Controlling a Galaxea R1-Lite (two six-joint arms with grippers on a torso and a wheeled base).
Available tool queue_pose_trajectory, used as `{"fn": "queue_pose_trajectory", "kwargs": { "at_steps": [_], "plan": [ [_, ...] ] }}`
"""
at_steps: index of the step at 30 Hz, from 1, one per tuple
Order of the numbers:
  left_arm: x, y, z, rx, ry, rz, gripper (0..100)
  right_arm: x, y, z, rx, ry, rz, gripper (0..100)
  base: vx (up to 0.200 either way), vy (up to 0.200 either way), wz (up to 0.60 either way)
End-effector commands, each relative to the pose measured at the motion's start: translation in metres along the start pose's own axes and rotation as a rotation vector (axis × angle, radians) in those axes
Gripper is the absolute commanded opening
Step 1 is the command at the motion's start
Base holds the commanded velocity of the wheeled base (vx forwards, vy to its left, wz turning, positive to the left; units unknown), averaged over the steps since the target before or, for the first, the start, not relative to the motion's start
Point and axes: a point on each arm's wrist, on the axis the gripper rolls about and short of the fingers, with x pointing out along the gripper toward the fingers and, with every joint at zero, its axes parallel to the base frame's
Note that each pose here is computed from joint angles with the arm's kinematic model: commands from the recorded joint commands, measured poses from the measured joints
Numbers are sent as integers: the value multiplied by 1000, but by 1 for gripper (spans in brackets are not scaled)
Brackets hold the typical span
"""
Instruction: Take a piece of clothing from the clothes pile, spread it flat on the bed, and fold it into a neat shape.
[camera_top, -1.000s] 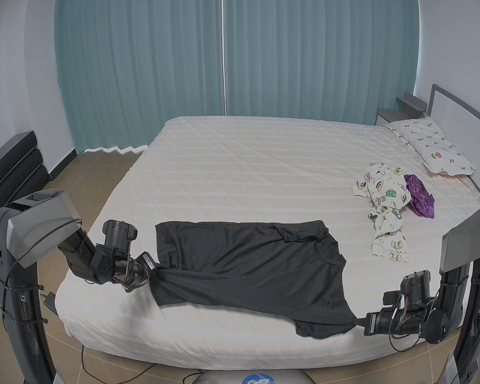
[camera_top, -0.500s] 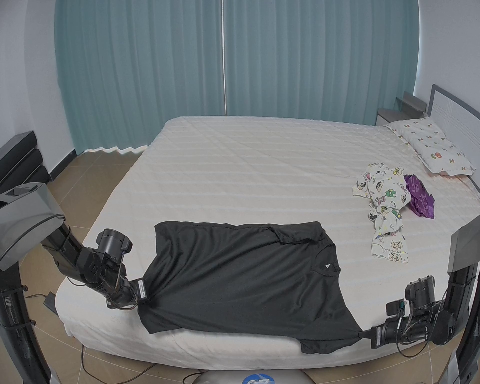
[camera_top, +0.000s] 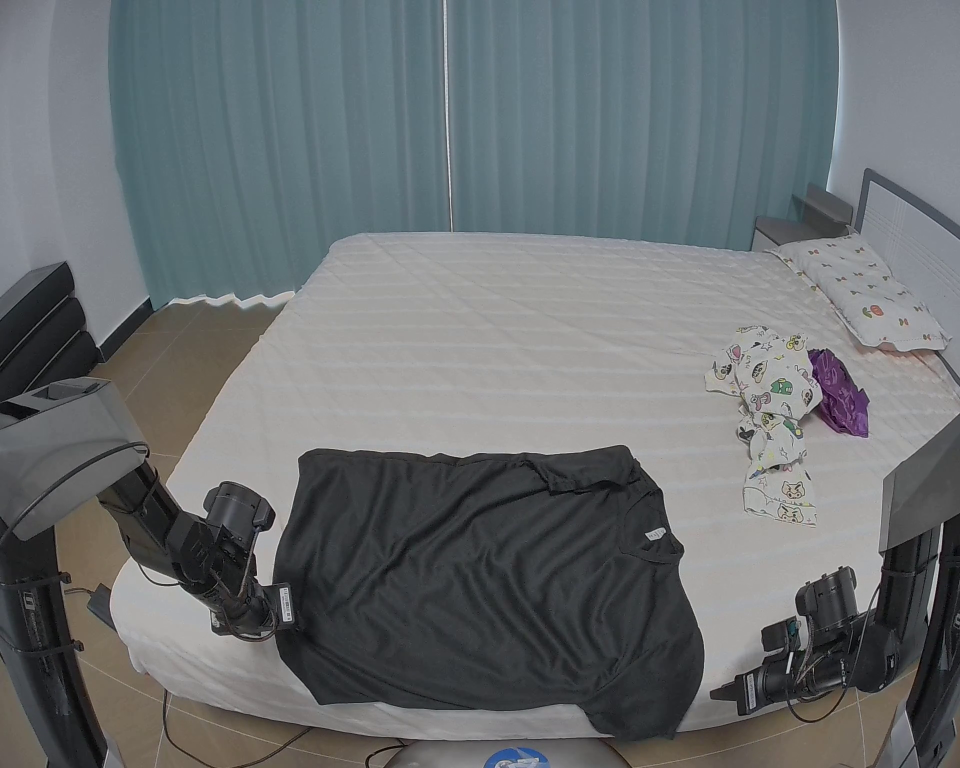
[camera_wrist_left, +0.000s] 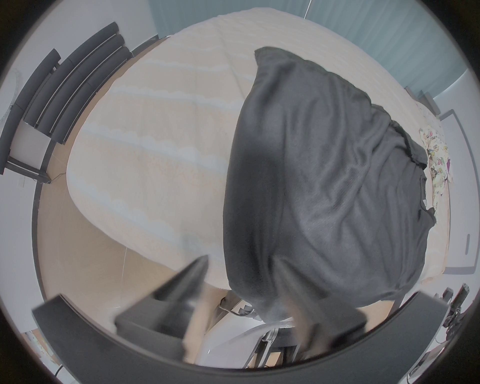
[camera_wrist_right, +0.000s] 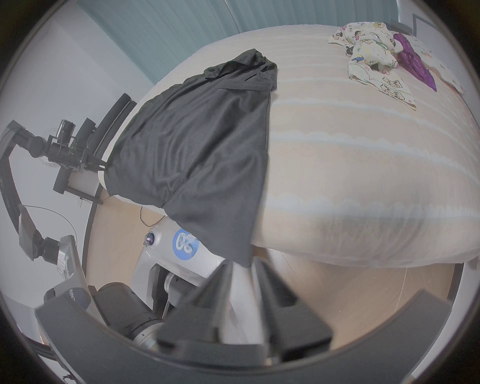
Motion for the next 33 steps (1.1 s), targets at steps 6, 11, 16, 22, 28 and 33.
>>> {"fn": "queue_pose_trajectory", "kwargs": {
  "at_steps": [6, 11, 16, 22, 28, 33],
  "plan": [
    [-13, 10, 21, -78, -28, -138, 100, 10, -8, 38, 119, -242, 12, 100, 0, 0, 0],
    [-24, 15, 52, -288, -47, -319, 100, 36, -12, 71, 265, -377, 38, 100, 0, 0, 0],
    [-26, 10, 65, -391, -63, -370, 100, 59, -18, 102, 327, -466, 24, 100, 0, 0, 0],
    [-21, 9, 71, -453, -123, -420, 100, 87, -18, 123, 316, -458, 28, 100, 0, 0, 0],
    [-19, 9, 71, -453, -121, -418, 100, 100, -15, 135, 320, -426, 24, 100, 0, 0, 0],
    [-19, 9, 70, -453, -119, -417, 100, 98, -16, 138, 329, -422, 17, 0, 0, 0, 0]
  ]
}}
